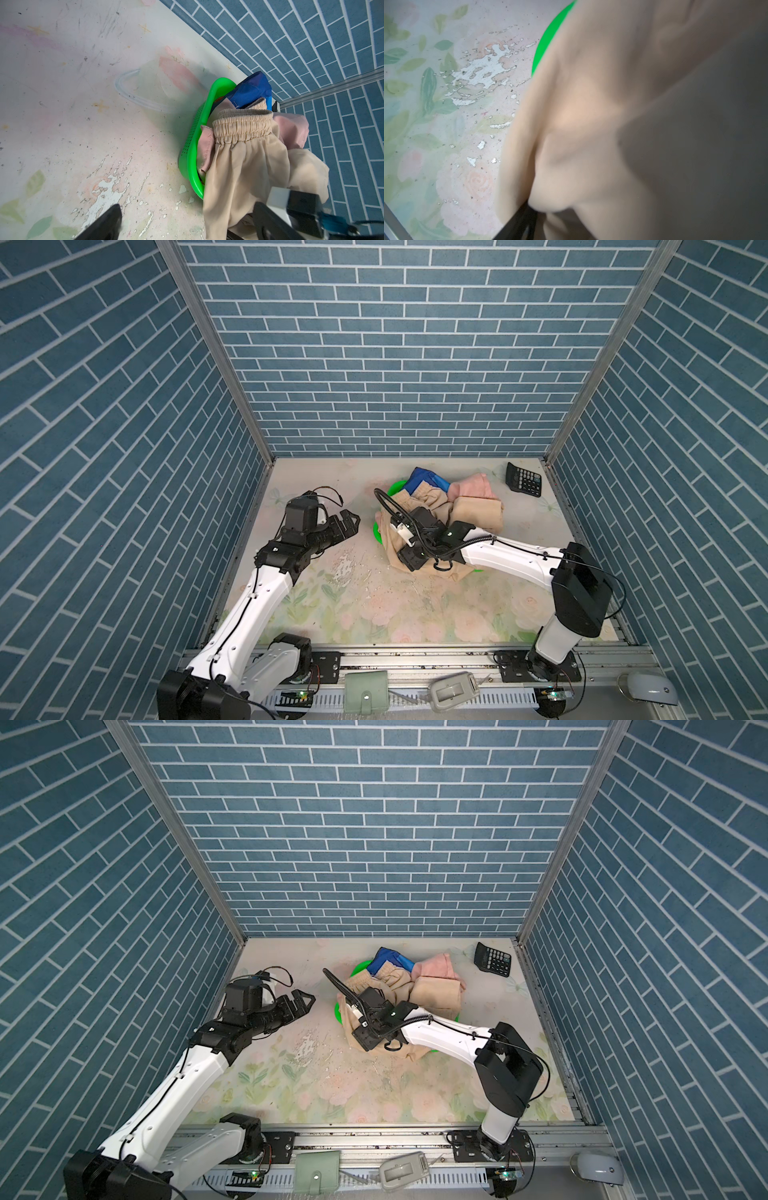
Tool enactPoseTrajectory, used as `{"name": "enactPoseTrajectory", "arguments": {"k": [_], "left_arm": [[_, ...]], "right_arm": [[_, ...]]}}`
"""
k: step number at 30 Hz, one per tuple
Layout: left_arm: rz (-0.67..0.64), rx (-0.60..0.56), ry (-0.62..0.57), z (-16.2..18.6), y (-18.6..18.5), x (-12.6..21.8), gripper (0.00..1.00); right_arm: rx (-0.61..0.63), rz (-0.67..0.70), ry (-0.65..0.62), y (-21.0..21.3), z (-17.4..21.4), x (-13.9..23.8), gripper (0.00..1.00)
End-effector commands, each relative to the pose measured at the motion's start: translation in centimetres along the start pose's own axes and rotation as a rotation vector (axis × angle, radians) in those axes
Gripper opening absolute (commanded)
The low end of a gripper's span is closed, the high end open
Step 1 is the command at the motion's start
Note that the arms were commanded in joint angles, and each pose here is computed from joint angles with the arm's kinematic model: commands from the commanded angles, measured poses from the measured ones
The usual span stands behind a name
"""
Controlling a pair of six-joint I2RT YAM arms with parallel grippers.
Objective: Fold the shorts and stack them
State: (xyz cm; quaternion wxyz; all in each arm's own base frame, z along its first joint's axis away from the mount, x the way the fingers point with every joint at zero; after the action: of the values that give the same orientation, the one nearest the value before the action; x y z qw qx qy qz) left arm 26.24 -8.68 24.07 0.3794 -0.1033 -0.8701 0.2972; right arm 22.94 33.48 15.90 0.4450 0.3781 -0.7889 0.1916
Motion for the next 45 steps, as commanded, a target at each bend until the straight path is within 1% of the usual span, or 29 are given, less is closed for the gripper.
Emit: {"name": "enactPoseTrajectory", "arguments": {"k": [1,2,4,5,8,11,12,16,19,24,27,31,35,39,45], "left_arm": [[-0.003,-0.010,0.002,0.0,0.1,0.5,1.00],[-0.004,-0.011,0.000,0.0,0.1,0.4,1.00],[-0.001,-0.010,0.001,-0.1,0.0,0.4,1.00],[0.001,-0.010,0.001,-0.1,0.0,0.4,1.00],[0.009,-0.007,0.002,-0.2,-0.2,0.4,1.00],[0.009,-0.008,-0.005,-0.3,-0.3,0.5,1.00],[0.010,-0.008,-0.005,-0.3,-0.3,0.5,1.00],[0.015,-0.006,-0.013,-0.4,-0.4,0.5,1.00],[0.019,-0.003,-0.017,-0.5,-0.4,0.5,1.00],[0.019,-0.004,-0.018,-0.6,-0.4,0.4,1.00],[0.018,-0.003,-0.018,-0.5,-0.4,0.3,1.00],[0.019,0.005,-0.021,-0.6,-0.3,0.1,1.00],[0.023,0.014,-0.021,-0.5,-0.3,-0.1,1.00],[0.022,0.016,-0.024,-0.5,-0.3,-0.2,1.00],[0.029,0.010,-0.024,-0.6,-0.4,-0.3,1.00]], "right_arm": [[0.044,-0.067,0.075,1.4,0.4,-1.3,0.57],[0.045,-0.051,0.094,1.2,0.6,-1.6,0.51],[0.045,-0.005,0.122,0.7,1.0,-2.0,0.34],[0.044,0.004,0.122,0.6,1.0,-1.9,0.29],[0.035,0.044,0.101,0.0,1.2,-1.2,0.20],[-0.001,0.115,0.073,-1.3,1.5,0.1,0.12],[-0.024,0.139,0.066,-2.1,1.7,0.7,0.09],[-0.130,0.224,0.033,-5.7,3.4,2.8,0.02],[-0.228,0.332,0.035,-9.3,5.5,4.6,0.00],[-0.365,0.414,-0.021,-13.2,8.4,8.2,0.00],[-0.434,0.474,-0.031,-15.2,10.1,10.0,0.00],[-0.500,0.483,-0.060,-17.0,11.4,11.0,0.00],[-0.547,0.498,-0.084,-19.0,11.7,11.5,0.00],[-0.527,0.526,-0.098,-20.3,10.9,11.4,0.00],[-0.449,0.546,-0.081,-22.3,9.5,9.3,0.00]]}}
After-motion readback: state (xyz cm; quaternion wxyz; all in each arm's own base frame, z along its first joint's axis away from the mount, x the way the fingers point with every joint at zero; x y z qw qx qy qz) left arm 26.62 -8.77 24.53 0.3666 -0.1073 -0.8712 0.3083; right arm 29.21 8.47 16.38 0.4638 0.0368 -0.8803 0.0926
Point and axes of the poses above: each gripper's point midway between its finger pads, its own x axis back along the fingers, its own y axis along the line the jaws close on, z = x × y, the point moved 6 cm from there along x, back along the fingers, and after that the axes turned 2 degrees about -x, right-handed, at the moved point
